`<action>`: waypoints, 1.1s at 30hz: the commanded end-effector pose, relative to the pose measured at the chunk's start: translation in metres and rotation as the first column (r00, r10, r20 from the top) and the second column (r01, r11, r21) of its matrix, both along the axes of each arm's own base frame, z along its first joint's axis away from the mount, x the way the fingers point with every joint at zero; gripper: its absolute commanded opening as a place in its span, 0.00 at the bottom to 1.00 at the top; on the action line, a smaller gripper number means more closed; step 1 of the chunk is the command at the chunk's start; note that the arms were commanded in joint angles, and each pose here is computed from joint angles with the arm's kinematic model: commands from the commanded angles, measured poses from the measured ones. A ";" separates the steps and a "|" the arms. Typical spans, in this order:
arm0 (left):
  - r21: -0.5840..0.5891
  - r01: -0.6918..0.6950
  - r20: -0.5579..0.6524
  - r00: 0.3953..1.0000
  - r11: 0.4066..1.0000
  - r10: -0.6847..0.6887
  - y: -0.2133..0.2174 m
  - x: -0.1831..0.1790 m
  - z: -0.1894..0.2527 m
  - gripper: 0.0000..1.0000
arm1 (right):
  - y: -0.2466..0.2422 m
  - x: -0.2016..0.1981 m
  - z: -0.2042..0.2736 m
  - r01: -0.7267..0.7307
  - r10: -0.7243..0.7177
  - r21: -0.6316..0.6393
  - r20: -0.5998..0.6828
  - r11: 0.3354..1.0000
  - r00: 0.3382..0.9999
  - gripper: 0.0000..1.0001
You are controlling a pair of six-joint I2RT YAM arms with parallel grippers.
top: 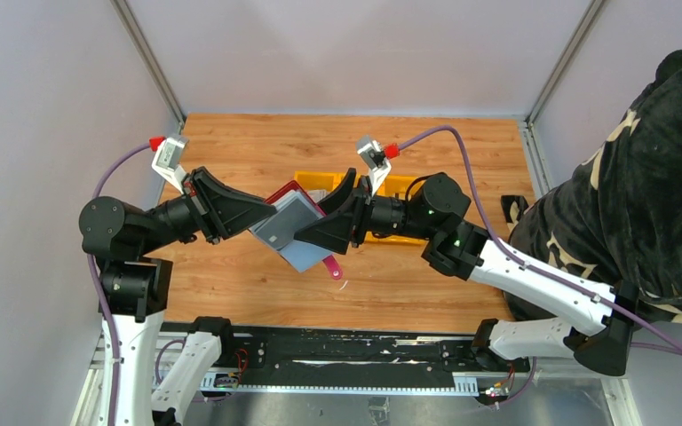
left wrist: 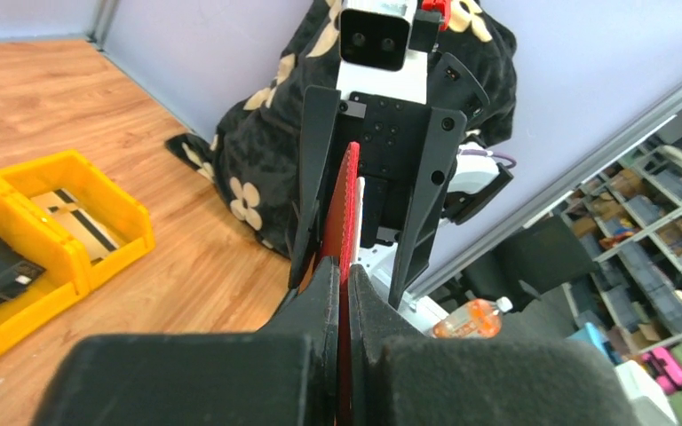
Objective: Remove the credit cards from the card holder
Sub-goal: Remove the credit card from the card holder.
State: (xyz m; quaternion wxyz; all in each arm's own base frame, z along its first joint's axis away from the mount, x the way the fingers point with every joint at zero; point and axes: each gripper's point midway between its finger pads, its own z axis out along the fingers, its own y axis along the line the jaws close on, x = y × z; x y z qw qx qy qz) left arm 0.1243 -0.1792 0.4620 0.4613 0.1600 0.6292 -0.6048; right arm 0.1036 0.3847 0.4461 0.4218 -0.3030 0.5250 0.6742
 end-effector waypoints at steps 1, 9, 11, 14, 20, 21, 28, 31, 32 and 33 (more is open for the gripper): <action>0.040 -0.053 0.106 0.993 0.998 0.048 0.004 -0.005 0.011 0.00 | -0.007 -0.007 -0.006 -0.030 0.030 -0.007 -0.038 1.000 0.999 0.56; 0.113 -0.195 0.232 0.959 0.974 0.165 0.015 0.000 0.008 0.00 | -0.006 -0.003 -0.010 -0.049 0.050 0.007 -0.141 0.999 0.989 0.54; 0.109 -0.200 0.242 0.955 0.974 0.169 0.015 -0.001 0.007 0.00 | -0.003 -0.001 -0.010 -0.054 0.053 0.001 -0.159 0.999 0.986 0.48; 0.104 -0.199 0.245 0.955 0.974 0.169 0.015 -0.002 0.006 0.00 | 0.001 0.009 -0.014 -0.016 0.009 -0.031 -0.208 0.999 0.978 0.29; 0.122 -0.237 0.302 0.934 0.964 0.192 0.018 0.001 -0.001 0.00 | 0.008 0.022 -0.012 0.023 -0.037 -0.056 -0.274 0.998 0.961 0.09; 0.127 -0.247 0.313 0.929 0.961 0.198 0.019 0.002 -0.004 0.00 | 0.010 0.022 -0.010 0.018 -0.032 -0.053 -0.273 0.998 0.962 0.08; 0.105 -0.208 0.301 0.939 0.972 0.169 0.016 -0.002 -0.007 0.00 | 0.012 0.023 -0.007 0.018 -0.028 -0.042 -0.265 0.999 0.964 0.00; 0.074 -0.163 0.258 0.956 0.984 0.139 0.012 -0.003 -0.005 0.00 | 0.012 0.025 -0.007 0.025 -0.035 -0.040 -0.264 0.999 0.964 0.00; 0.070 -0.158 0.250 0.959 0.985 0.136 0.011 -0.004 -0.004 0.00 | 0.012 0.025 -0.007 0.027 -0.036 -0.039 -0.262 0.999 0.964 0.00; 0.067 -0.159 0.248 0.959 0.985 0.138 0.011 -0.004 -0.003 0.00 | 0.012 0.025 -0.007 0.028 -0.037 -0.039 -0.261 0.999 0.965 0.00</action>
